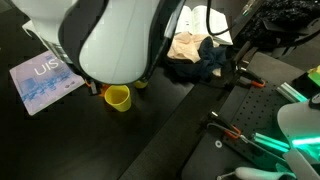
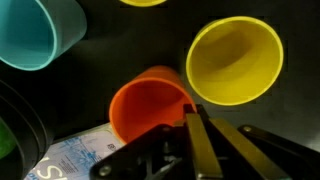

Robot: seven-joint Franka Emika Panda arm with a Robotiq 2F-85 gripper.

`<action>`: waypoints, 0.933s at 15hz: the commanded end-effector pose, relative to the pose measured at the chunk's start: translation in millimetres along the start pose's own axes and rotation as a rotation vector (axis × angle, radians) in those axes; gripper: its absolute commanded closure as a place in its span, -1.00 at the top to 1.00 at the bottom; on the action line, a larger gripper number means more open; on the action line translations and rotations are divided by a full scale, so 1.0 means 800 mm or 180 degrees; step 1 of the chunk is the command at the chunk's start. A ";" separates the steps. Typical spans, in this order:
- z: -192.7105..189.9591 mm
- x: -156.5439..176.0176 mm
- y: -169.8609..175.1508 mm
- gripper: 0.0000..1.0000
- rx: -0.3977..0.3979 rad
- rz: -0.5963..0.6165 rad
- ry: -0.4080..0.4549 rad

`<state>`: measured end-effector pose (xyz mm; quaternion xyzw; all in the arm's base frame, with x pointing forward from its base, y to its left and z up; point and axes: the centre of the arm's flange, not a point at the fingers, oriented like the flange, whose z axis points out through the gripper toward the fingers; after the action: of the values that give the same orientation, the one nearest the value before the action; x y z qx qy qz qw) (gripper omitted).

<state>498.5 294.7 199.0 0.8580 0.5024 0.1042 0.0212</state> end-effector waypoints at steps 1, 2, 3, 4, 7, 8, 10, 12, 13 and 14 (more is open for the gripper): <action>0.022 0.023 0.015 -0.98 -0.0042 0.0011 0.0039; 0.026 0.025 0.018 -0.98 -0.0044 0.0015 0.0039; 0.029 0.027 0.020 -0.98 -0.0046 0.0021 0.0038; 0.032 0.028 0.023 -0.98 -0.0051 0.0028 0.0039; 0.038 0.031 0.030 -0.41 -0.0079 0.0051 0.0009; 0.039 0.031 0.032 -0.40 -0.0089 0.0054 0.0011; 0.038 0.033 0.034 -0.12 -0.0103 0.0056 0.0021; 0.036 0.035 0.037 0.16 -0.0116 0.0063 0.0028; 0.035 0.036 0.038 0.34 -0.0123 0.0066 0.0033; 0.034 0.037 0.039 0.47 -0.0134 0.0065 0.0034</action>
<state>535.9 299.4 178.6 0.8629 0.4920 0.1125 0.0268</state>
